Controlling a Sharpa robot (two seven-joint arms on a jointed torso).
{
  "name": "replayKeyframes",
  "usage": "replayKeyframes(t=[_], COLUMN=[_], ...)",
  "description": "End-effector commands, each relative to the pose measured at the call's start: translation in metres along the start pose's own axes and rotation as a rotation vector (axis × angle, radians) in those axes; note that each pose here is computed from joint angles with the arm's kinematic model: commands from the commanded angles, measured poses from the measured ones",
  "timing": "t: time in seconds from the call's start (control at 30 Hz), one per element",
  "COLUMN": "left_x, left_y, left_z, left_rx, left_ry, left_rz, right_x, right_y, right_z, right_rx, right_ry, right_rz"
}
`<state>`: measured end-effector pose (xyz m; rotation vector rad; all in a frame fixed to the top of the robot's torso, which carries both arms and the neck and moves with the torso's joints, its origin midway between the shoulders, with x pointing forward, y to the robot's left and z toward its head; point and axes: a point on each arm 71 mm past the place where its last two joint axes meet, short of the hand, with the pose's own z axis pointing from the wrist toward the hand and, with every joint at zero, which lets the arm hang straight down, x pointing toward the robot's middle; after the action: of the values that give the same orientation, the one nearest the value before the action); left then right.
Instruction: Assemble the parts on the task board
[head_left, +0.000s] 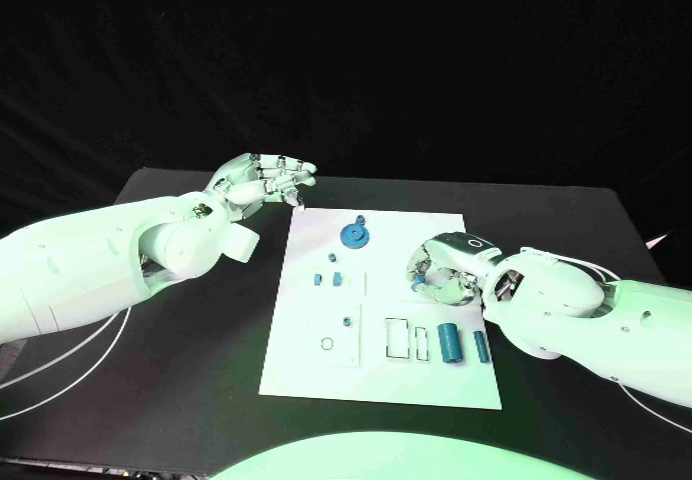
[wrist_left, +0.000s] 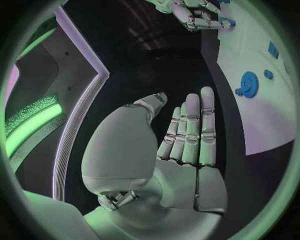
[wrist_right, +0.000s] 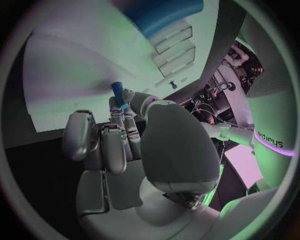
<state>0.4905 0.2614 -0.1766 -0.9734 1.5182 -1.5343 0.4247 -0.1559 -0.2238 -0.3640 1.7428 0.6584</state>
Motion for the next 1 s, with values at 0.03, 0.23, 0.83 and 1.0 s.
replayKeyframes(t=[0.03, 0.23, 0.83, 1.0], left_x=[0.0012, 0.0012, 0.0042, 0.0048], left_y=[-0.0004, -0.0003, 0.0004, 0.0013], left_z=[0.0003, 0.0004, 0.0025, 0.0039], left_rx=[0.003, 0.002, 0.002, 0.002], left_ry=[0.008, 0.007, 0.012, 0.013], left_rz=[-0.012, -0.012, -0.015, -0.017], right_x=[-0.001, -0.004, -0.035, -0.029], right_y=[0.003, 0.007, 0.052, 0.077], right_z=[0.0, -0.001, -0.005, -0.001], right_rx=[-0.015, -0.023, -0.136, -0.203], right_ry=[-0.024, -0.032, -0.062, -0.067], right_rz=[-0.02, -0.023, -0.007, -0.01])
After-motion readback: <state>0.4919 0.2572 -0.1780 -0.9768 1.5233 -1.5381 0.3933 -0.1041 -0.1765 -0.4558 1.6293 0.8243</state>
